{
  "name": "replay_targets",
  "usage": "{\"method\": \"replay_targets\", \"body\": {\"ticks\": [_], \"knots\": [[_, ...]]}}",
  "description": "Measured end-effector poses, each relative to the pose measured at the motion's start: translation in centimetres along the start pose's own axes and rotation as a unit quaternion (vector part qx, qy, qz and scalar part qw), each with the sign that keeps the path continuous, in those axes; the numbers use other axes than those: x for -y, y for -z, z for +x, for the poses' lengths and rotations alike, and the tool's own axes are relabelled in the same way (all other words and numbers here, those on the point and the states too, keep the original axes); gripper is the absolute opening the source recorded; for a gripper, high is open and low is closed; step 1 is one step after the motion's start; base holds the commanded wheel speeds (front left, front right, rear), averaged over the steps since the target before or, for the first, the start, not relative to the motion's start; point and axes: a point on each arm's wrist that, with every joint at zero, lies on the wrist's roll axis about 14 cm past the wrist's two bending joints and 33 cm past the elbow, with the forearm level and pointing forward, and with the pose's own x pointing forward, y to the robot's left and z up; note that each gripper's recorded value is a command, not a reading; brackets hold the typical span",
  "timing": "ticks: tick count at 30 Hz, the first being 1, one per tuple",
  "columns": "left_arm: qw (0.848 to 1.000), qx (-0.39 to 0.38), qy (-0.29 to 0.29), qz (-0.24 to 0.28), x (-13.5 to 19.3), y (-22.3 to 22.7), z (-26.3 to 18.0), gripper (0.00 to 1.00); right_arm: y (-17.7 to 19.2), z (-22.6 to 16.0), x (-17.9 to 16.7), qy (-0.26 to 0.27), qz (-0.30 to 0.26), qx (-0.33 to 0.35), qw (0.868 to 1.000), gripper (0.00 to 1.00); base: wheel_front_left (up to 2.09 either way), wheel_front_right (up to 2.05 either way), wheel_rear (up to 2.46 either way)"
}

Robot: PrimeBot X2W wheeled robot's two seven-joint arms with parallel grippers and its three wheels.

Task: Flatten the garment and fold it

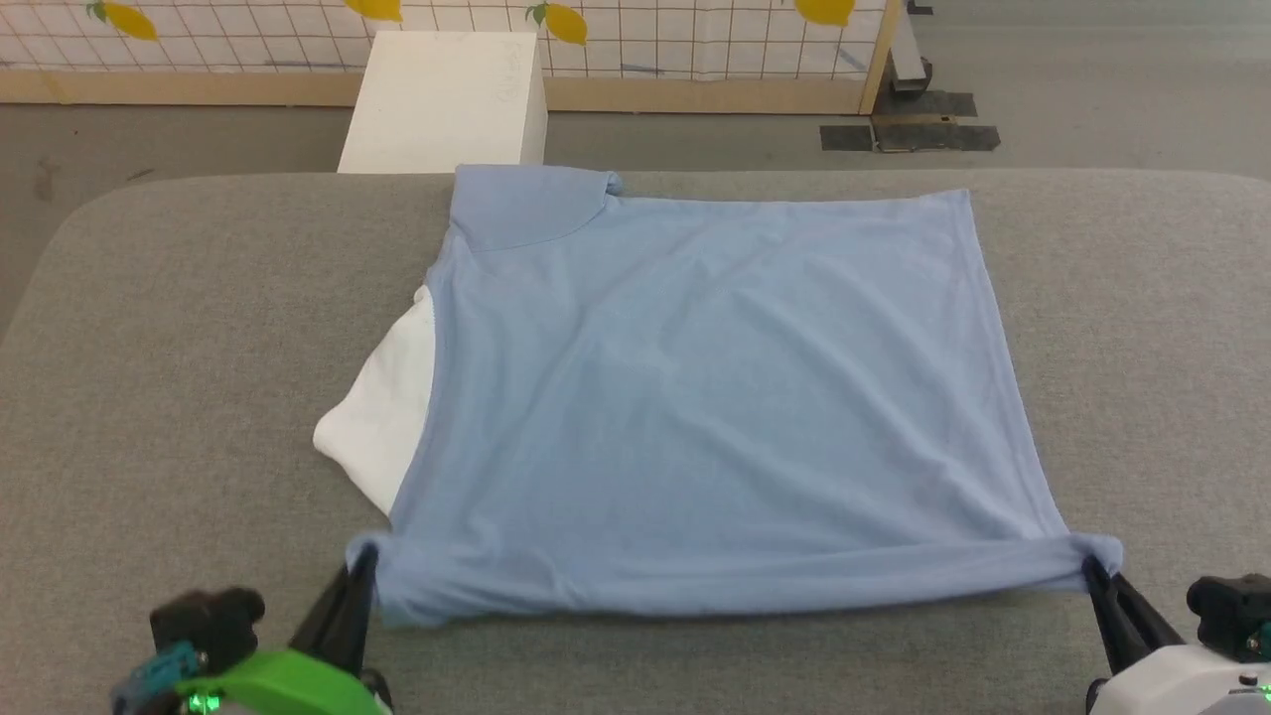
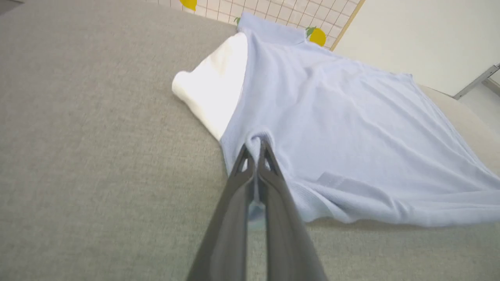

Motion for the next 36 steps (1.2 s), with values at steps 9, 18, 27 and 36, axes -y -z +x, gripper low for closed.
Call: {"method": "replay_targets", "body": {"ticks": [9, 18, 27, 36], "knots": [[0.989, 0.08, 0.082, 0.09, 3.7, -7.3, 5.3, 0.0, -4.4, 2.8, -0.8, -0.02, -0.037, 0.053, 0.998, 0.0, 0.0, 0.0, 0.0], [0.989, 0.043, 0.078, 0.117, 2.2, -8.2, 11.4, 0.0, -6.0, 7.8, -0.5, -0.031, -0.063, 0.032, 0.997, 0.0, 0.0, 0.0, 0.0], [0.989, -0.103, 0.037, 0.101, -1.8, -1.3, 15.2, 0.0, -1.8, 12.4, -0.2, -0.038, -0.047, -0.089, 0.994, 0.0, 0.0, 0.0, 0.0], [0.987, -0.146, 0.01, 0.07, -3.1, 1.1, 15.1, 1.0, 0.1, 12.9, 0.0, -0.036, 0.008, -0.176, 0.984, 1.0, 0.0, 0.0, 0.0]]}}
